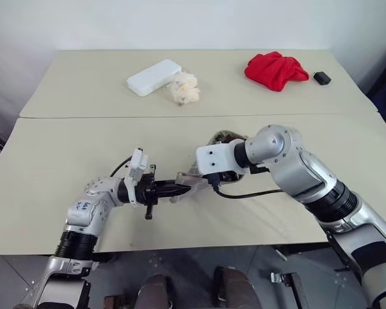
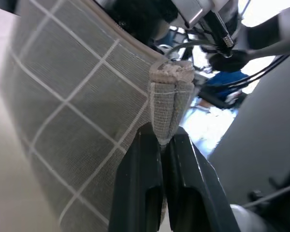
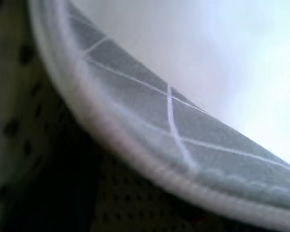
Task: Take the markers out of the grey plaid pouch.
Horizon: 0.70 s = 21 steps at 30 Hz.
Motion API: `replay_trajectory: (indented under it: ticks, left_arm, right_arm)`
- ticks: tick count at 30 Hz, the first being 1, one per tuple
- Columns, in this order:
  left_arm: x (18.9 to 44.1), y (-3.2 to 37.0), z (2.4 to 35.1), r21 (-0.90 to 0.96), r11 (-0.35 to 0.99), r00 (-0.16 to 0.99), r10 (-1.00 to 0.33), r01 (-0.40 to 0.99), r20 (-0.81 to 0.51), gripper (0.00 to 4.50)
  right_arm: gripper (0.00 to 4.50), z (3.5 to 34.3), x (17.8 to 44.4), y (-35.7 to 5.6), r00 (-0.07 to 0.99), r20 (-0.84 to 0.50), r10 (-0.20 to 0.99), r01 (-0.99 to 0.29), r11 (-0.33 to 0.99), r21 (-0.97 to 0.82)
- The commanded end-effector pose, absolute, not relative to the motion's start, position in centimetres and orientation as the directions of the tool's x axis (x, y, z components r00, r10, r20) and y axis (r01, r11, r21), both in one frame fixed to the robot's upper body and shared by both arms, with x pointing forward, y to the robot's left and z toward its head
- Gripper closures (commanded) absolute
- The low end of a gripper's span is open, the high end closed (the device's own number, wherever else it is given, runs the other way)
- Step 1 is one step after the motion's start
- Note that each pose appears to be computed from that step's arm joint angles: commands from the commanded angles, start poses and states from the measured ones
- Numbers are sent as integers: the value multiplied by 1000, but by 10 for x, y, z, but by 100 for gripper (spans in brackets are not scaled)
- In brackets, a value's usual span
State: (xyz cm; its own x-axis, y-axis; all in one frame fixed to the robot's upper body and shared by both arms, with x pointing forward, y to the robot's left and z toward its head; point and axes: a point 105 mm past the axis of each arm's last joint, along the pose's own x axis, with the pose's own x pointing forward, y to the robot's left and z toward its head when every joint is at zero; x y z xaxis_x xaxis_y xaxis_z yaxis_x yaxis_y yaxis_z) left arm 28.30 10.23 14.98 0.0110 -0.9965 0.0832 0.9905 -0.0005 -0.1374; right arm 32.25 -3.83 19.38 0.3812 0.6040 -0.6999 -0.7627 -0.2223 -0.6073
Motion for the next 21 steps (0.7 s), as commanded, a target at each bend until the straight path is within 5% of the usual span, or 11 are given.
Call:
replay_trajectory:
  ticks: [1,11,21]
  left_arm:
    - [266,105,166,-190,-138,-119,-987,972,108,450]
    - [252,112,174,-374,-325,-319,-944,869,79,450]
    - [304,101,143,-106,-37,-30,-997,994,65,450]
  right_arm:
    - [134,198,310,-55,340,-747,572,-775,-280,-567]
    - [134,204,275,-100,192,-857,478,-877,-309,-369]
    - [134,185,291,-64,243,-811,532,-915,-153,-374]
